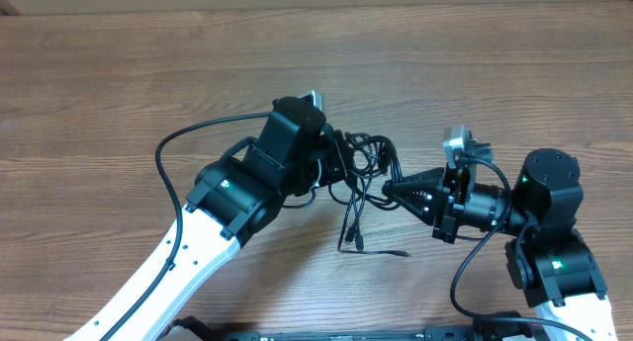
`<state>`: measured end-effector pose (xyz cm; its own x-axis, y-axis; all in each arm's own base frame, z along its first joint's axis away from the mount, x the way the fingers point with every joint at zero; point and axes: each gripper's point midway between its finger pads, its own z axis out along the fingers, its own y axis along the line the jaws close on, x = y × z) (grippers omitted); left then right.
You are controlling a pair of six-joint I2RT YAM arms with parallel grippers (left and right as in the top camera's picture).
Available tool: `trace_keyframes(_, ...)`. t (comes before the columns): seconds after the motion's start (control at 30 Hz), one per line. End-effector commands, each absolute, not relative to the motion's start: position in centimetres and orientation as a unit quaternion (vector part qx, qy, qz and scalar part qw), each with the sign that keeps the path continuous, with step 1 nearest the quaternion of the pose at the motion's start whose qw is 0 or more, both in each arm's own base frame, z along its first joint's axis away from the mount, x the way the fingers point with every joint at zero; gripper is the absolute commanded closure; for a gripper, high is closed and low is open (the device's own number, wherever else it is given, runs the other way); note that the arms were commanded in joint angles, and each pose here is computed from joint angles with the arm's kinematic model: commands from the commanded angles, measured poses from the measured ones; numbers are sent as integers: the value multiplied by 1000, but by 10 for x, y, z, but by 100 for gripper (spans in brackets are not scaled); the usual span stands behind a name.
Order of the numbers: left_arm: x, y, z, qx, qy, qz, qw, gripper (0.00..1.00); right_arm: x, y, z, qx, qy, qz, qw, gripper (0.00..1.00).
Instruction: Untangle cables
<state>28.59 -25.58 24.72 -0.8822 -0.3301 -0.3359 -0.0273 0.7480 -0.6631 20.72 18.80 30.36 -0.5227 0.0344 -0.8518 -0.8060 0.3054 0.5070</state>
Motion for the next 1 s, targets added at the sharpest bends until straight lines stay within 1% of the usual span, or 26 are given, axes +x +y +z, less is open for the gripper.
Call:
trace_keyframes(0.0,295,-240,248,-130,909,-308,249,96,202,189,312,-285,688,531,405,96)
trace_keyframes(0.47,292,-245,249,-121,909,-311,249,96,204,190,323,-268,683,547,404,96)
trace_keyframes(0.77,284,-288,278,9,885,-347,310,96,205,189,321,-261,688,544,402,96)
trace_keyframes(0.97,280,-298,285,72,874,-344,337,96,209,188,320,-254,693,539,406,96)
